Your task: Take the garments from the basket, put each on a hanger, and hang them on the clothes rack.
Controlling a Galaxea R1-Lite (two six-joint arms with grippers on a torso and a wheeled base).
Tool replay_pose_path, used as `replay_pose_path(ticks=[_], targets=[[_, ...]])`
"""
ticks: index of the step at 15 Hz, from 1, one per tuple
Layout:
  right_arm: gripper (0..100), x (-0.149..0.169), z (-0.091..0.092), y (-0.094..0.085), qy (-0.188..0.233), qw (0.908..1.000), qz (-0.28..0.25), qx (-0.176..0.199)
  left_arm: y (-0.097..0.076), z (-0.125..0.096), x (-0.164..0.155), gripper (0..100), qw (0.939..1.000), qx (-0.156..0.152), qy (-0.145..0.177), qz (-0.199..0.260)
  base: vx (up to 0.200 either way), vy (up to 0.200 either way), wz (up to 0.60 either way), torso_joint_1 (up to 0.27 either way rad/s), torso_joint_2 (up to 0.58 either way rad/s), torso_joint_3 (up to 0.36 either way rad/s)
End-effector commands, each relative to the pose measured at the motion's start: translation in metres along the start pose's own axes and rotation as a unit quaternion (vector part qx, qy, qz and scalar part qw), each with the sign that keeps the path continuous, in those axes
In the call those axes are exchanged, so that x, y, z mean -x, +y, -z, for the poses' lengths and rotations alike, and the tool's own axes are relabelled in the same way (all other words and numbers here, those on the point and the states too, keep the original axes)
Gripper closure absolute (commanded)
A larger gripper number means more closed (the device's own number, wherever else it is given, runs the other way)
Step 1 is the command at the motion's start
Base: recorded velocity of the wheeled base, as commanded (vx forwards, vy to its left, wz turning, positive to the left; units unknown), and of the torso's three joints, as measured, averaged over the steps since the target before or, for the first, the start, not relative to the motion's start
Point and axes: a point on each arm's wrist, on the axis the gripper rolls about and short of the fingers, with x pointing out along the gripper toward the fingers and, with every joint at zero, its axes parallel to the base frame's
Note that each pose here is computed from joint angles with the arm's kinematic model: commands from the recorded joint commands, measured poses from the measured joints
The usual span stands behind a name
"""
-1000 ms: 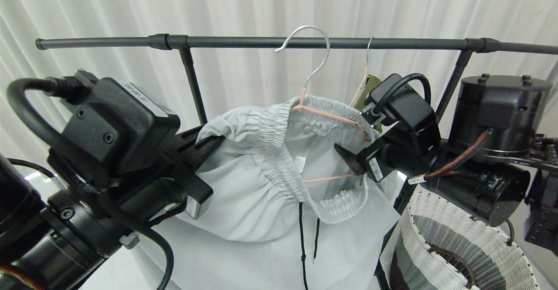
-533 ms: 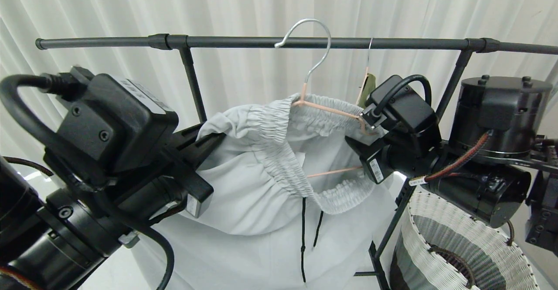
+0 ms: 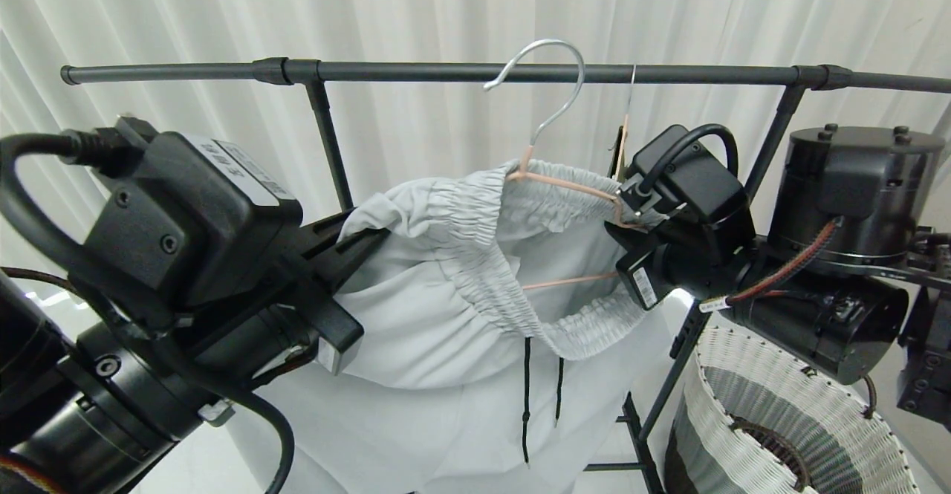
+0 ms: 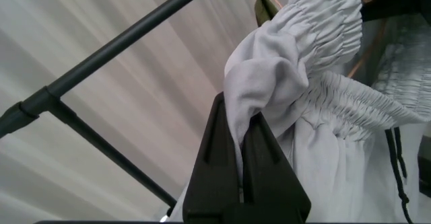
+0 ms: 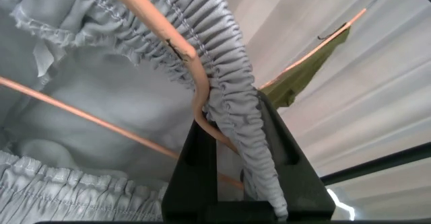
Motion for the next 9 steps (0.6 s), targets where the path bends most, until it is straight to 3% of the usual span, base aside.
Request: replay_pose_path(ticks=[1, 2, 3, 9], targets=[[100, 0.003, -0.003, -0.003, -0.008, 1.0000, 0.002, -0.004, -0.001, 0.002, 0.000, 100, 1.0000, -0.002, 0.004, 0.002, 0.000, 0.000, 0.00, 0.000, 0.00, 0.000], [100, 0.004, -0.004, -0.003, -0.009, 1.0000, 0.002, -0.004, -0.001, 0.002, 0.000, 100, 1.0000, -0.003, 0.004, 0.003, 0.000, 0.000, 0.00, 0.000, 0.00, 0.000], [100, 0.007, -0.006, -0.004, -0.012, 0.9999, 0.003, -0.002, -0.001, 0.002, 0.000, 0, 1.0000, -0.003, 0.005, 0.003, 0.000, 0.000, 0.00, 0.000, 0.00, 0.000], [100, 0.021, -0.017, -0.007, -0.035, 0.9987, 0.006, 0.037, -0.001, 0.004, 0.004, 0, 1.0000, -0.002, 0.005, 0.001, 0.000, 0.000, 0.00, 0.000, 0.00, 0.000]])
